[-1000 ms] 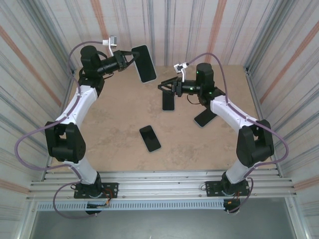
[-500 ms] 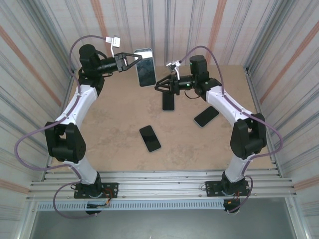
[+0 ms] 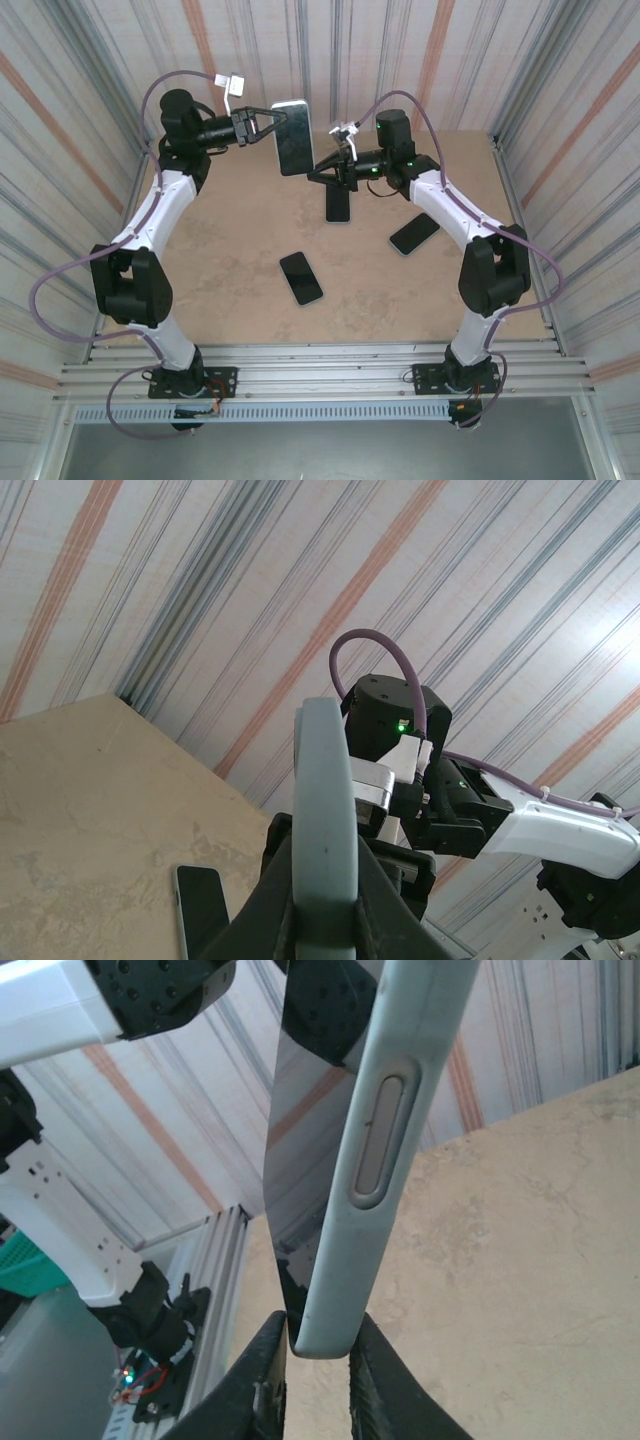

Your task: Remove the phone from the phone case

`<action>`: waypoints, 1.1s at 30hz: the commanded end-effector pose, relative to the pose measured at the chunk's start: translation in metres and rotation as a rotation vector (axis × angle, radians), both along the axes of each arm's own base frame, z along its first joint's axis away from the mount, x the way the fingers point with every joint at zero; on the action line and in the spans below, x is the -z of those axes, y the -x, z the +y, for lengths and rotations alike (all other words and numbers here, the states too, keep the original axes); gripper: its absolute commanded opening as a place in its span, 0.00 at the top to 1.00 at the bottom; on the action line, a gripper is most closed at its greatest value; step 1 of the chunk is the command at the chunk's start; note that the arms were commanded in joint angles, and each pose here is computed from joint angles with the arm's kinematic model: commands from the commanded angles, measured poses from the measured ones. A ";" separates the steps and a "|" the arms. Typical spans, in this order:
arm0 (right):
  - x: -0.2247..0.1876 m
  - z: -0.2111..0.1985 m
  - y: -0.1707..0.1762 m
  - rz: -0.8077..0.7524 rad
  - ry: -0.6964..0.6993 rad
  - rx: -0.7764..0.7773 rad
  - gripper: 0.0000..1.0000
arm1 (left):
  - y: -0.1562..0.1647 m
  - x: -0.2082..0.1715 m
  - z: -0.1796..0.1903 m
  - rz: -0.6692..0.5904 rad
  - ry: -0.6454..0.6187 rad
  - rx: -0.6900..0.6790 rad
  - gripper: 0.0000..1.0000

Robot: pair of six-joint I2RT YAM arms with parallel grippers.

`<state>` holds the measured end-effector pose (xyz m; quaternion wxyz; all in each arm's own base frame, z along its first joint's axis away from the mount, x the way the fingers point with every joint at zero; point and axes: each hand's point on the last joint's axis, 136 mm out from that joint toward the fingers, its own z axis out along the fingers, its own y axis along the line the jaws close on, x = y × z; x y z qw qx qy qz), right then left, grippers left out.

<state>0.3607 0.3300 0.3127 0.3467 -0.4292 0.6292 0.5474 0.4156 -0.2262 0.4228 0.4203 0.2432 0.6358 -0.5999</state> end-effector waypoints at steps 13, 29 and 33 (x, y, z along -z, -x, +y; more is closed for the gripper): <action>-0.011 0.003 0.002 -0.048 -0.015 -0.086 0.83 | 0.037 -0.043 -0.009 -0.111 0.006 0.095 1.00; -0.014 -0.003 0.011 -0.065 -0.030 -0.129 0.81 | 0.032 -0.045 -0.009 -0.055 0.016 0.098 1.00; -0.017 -0.002 0.009 -0.073 -0.035 -0.133 0.86 | 0.032 -0.044 -0.012 -0.039 0.014 0.109 1.00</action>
